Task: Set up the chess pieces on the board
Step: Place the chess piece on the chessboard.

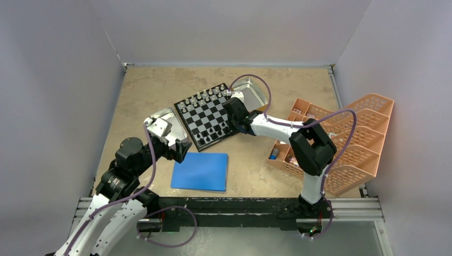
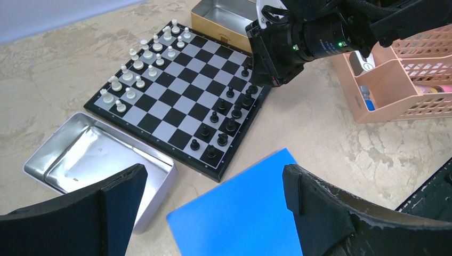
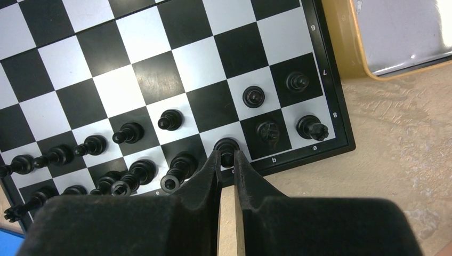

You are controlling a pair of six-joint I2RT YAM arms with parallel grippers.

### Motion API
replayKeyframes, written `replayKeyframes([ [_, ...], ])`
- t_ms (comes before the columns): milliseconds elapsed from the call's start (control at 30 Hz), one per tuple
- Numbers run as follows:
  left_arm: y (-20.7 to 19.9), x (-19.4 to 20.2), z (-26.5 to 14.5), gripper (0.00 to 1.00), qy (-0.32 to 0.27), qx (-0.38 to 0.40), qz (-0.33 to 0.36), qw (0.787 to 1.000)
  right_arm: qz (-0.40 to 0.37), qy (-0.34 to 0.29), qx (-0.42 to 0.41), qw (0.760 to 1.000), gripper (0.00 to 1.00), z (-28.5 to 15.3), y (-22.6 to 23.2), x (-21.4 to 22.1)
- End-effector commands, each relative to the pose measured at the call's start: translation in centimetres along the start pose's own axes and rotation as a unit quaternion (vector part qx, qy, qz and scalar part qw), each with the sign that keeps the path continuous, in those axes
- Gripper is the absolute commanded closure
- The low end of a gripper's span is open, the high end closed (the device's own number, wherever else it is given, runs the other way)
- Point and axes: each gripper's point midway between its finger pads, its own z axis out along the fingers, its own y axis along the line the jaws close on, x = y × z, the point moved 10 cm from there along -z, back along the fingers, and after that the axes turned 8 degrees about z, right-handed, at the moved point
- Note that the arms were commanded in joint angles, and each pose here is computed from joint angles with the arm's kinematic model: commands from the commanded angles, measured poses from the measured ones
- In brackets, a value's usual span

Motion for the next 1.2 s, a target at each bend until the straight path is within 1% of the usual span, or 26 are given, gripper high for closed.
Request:
replayKeyframes([
  [0,0.1,-0.7,-0.1,0.00,-0.016,-0.009,-0.001,1.000,0.006,0.004,-0.010,1.000,0.88,-0.1,0.4,-0.3],
  [300,0.3,-0.6,0.2,0.00,-0.008,-0.016,-0.003,1.000,0.012,0.004,-0.026,1.000,0.83,-0.4,0.8,-0.6],
  [467,0.6,-0.6,0.4,0.00,0.004,-0.040,-0.014,0.999,0.015,-0.002,-0.012,1.000,0.79,-0.8,0.6,-0.9],
  [633,1.4,-0.4,0.3,0.00,0.016,-0.109,-0.043,0.993,0.025,-0.017,-0.019,0.999,0.74,-2.3,0.6,-1.9],
  [733,1.9,-0.2,0.1,0.00,0.030,-0.168,-0.079,0.982,0.029,-0.029,-0.031,0.999,0.71,-3.6,0.7,-2.8],
  [800,2.0,-0.1,0.2,0.00,0.041,-0.188,-0.096,0.977,0.035,-0.037,-0.040,0.998,0.70,-4.7,0.7,-3.4],
  [933,2.0,0.2,1.4,0.00,0.084,-0.193,-0.113,0.971,0.056,-0.059,-0.076,0.994,0.68,-7.7,0.7,-4.6],
  [1033,2.0,0.4,2.7,0.00,0.133,-0.176,-0.091,0.971,0.069,-0.082,-0.107,0.988,0.66,-10.4,0.3,-5.4],
  [1167,2.9,-0.3,4.3,0.02,0.217,-0.202,-0.050,0.954,0.078,-0.121,-0.168,0.975,0.66,-14.2,-0.4,-5.9],
])
